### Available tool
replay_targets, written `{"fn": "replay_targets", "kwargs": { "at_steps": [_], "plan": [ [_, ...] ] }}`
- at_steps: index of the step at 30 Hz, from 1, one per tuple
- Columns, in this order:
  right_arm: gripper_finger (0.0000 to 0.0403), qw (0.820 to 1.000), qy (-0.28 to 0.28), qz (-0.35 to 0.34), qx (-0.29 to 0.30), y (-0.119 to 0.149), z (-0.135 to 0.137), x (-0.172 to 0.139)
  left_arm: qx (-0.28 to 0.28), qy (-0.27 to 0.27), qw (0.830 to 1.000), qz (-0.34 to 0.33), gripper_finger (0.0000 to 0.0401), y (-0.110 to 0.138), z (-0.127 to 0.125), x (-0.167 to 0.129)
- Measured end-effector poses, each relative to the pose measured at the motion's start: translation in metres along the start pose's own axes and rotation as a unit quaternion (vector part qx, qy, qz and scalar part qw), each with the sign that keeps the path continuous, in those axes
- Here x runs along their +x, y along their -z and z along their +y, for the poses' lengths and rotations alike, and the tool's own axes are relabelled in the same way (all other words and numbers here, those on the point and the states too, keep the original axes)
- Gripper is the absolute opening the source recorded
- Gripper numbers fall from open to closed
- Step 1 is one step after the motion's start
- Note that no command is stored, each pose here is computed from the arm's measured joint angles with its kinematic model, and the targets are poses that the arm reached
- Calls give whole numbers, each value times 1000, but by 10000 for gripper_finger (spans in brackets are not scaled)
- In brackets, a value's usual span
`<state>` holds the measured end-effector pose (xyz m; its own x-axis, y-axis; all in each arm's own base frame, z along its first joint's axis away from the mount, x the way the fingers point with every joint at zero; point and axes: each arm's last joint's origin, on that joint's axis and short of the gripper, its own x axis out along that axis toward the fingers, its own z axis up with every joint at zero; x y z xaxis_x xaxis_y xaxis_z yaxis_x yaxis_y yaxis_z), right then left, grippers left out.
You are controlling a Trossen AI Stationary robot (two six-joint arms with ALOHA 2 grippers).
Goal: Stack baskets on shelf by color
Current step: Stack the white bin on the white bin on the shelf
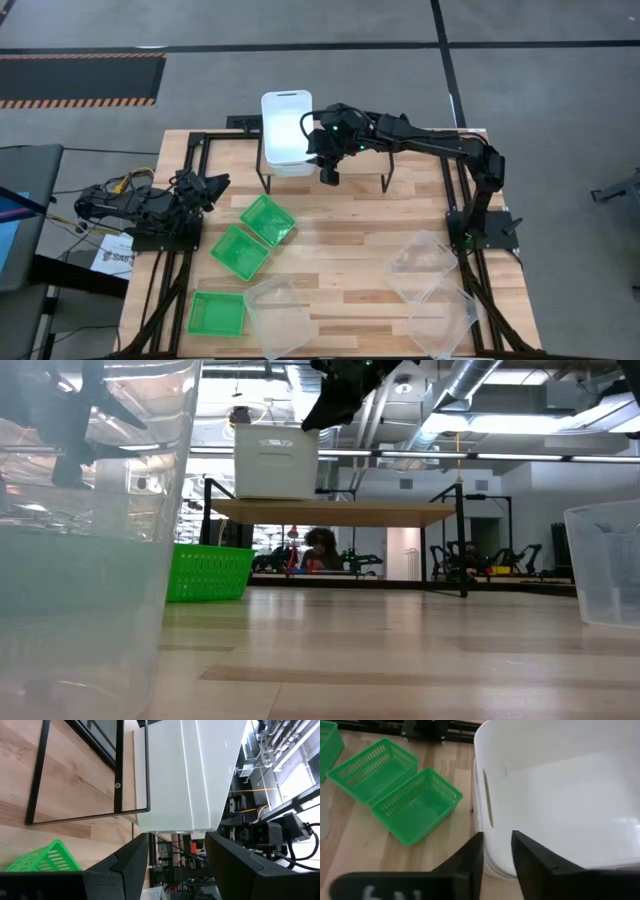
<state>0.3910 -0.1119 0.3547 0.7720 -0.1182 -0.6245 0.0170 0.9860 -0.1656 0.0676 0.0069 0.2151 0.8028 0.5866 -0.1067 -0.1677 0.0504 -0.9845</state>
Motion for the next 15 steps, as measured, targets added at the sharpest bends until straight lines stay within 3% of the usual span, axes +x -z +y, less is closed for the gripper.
{"fn": "replay_targets", "kwargs": {
  "at_steps": [10, 15],
  "plan": [
    [11, 1000, 0, 3, -13, 1, -1, 0, 0, 0, 1000, 0, 185, 0, 0, 0],
    [10, 1000, 3, -5, -5, -1, -2, 0, -1, 1, 1000, 0, 185, 0, 0, 0]
  ]
}}
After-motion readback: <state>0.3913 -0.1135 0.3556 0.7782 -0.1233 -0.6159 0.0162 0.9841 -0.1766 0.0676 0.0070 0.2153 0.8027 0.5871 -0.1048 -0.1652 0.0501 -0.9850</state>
